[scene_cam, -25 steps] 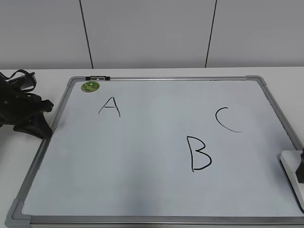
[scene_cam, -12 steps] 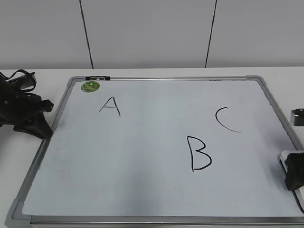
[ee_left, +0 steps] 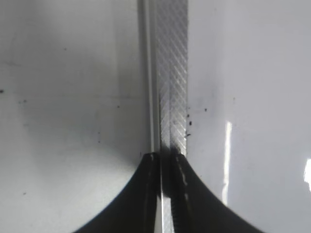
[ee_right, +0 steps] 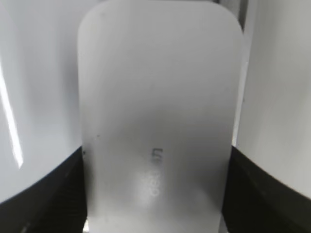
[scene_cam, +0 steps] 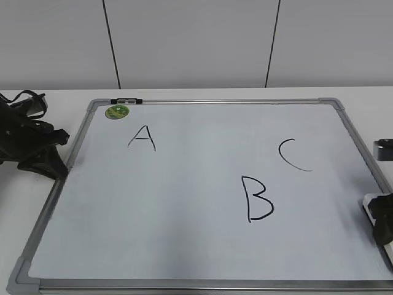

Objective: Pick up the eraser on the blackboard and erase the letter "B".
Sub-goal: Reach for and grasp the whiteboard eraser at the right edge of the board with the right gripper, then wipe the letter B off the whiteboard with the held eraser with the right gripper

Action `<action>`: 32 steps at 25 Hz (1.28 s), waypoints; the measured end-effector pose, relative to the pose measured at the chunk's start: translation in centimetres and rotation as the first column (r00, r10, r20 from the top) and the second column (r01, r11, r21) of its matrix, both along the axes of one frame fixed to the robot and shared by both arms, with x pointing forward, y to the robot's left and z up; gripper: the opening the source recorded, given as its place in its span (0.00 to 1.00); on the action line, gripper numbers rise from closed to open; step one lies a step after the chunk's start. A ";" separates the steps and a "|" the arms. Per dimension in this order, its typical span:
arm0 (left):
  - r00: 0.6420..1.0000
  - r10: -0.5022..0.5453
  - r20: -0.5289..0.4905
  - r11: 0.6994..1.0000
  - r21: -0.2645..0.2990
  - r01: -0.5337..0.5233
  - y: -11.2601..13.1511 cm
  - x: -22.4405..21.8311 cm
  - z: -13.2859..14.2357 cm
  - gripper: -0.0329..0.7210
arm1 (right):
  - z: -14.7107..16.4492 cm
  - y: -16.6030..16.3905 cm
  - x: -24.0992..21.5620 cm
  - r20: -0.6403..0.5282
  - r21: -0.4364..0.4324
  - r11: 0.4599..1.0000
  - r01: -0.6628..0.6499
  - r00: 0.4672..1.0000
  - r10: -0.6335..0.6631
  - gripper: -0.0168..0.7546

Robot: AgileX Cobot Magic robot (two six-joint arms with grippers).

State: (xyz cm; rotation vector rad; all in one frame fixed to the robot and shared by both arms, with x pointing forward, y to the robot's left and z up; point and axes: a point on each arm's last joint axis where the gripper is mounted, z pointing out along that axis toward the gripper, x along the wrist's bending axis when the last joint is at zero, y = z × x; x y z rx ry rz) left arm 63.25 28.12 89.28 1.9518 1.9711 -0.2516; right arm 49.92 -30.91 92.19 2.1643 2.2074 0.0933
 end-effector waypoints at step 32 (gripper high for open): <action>1.000 0.001 0.000 1.000 -0.001 -0.001 0.0 0.0 0.0 0.09 | 5.4 14.6 8.5 0.080 0.064 0.906 -0.418 0.907 0.413 0.72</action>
